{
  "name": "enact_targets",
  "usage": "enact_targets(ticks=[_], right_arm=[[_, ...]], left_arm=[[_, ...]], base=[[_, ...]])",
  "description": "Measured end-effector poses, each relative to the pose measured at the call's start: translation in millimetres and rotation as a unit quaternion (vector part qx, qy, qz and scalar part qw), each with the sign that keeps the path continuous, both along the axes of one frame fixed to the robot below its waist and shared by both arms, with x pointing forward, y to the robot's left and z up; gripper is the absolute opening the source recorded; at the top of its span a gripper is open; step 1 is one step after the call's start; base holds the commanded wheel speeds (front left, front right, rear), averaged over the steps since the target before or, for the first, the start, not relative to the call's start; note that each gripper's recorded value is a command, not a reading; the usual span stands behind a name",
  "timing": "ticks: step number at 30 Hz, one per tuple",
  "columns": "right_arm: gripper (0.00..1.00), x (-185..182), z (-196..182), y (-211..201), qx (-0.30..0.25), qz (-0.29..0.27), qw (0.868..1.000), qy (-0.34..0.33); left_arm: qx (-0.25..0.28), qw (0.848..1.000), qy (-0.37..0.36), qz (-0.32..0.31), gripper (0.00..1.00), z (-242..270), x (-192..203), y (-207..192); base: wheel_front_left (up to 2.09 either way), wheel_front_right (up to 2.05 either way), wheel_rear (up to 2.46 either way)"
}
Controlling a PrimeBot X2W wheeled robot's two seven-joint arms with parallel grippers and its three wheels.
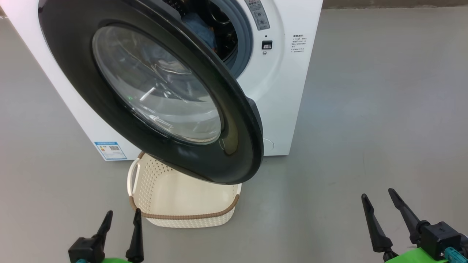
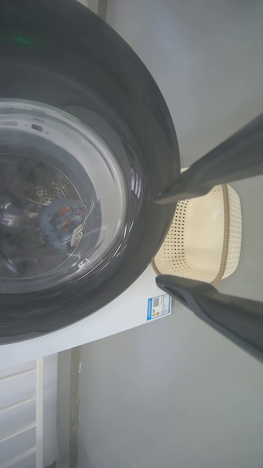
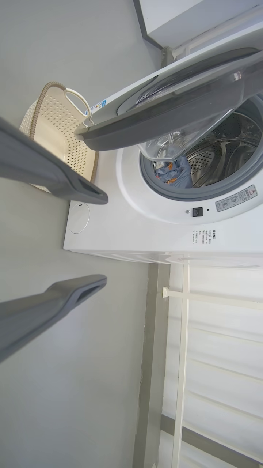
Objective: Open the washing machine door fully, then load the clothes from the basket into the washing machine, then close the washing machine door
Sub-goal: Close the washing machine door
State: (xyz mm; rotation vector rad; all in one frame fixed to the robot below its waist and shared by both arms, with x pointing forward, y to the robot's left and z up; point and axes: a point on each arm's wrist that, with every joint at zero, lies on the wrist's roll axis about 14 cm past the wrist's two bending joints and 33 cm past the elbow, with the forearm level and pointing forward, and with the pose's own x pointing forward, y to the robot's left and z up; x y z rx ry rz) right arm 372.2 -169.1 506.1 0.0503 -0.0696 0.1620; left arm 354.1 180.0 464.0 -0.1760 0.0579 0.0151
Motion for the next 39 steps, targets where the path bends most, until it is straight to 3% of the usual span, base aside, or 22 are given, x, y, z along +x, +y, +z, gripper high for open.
enact_targets(ticks=[1,9,14,19,24,28,35,39], right_arm=[[0.00,0.0,-0.2,0.2,0.000,0.000,1.000,0.000],[0.00,2.5,6.1,5.4,0.005,0.008,1.000,-0.009],[0.00,19.6,52.5,29.6,0.013,0.044,0.996,-0.081],[0.00,31.6,111.5,66.8,0.021,0.100,0.980,-0.169],[0.00,27.0,155.0,117.9,0.034,0.180,0.955,-0.235],[0.00,20.4,150.0,157.8,0.036,0.243,0.943,-0.227],[0.00,28.1,95.4,198.7,0.018,0.307,0.940,-0.147],[0.00,36.8,82.9,207.9,0.018,0.319,0.939,-0.130]], left_arm=[[0.001,1.000,-0.001,-0.001,1.00,0.4,0.2,-0.2],[0.000,1.000,-0.006,0.004,1.00,3.0,1.9,4.6],[-0.002,1.000,-0.007,0.004,1.00,3.3,2.6,3.4],[-0.011,1.000,-0.005,0.007,1.00,2.4,0.3,1.7],[-0.023,1.000,-0.003,0.012,1.00,1.7,-3.9,0.8],[-0.025,0.999,-0.005,0.022,1.00,3.2,-7.2,4.8],[-0.032,0.998,-0.016,0.043,1.00,11.3,-7.5,13.1],[-0.040,0.998,-0.011,0.051,1.00,8.7,-8.7,15.0]], base=[[0.00,0.00,0.00],[0.00,0.00,0.00],[0.00,0.00,0.00],[0.00,0.00,0.00],[0.00,0.00,0.00],[0.00,0.00,0.00],[0.00,0.00,0.00],[0.00,0.00,0.00]])
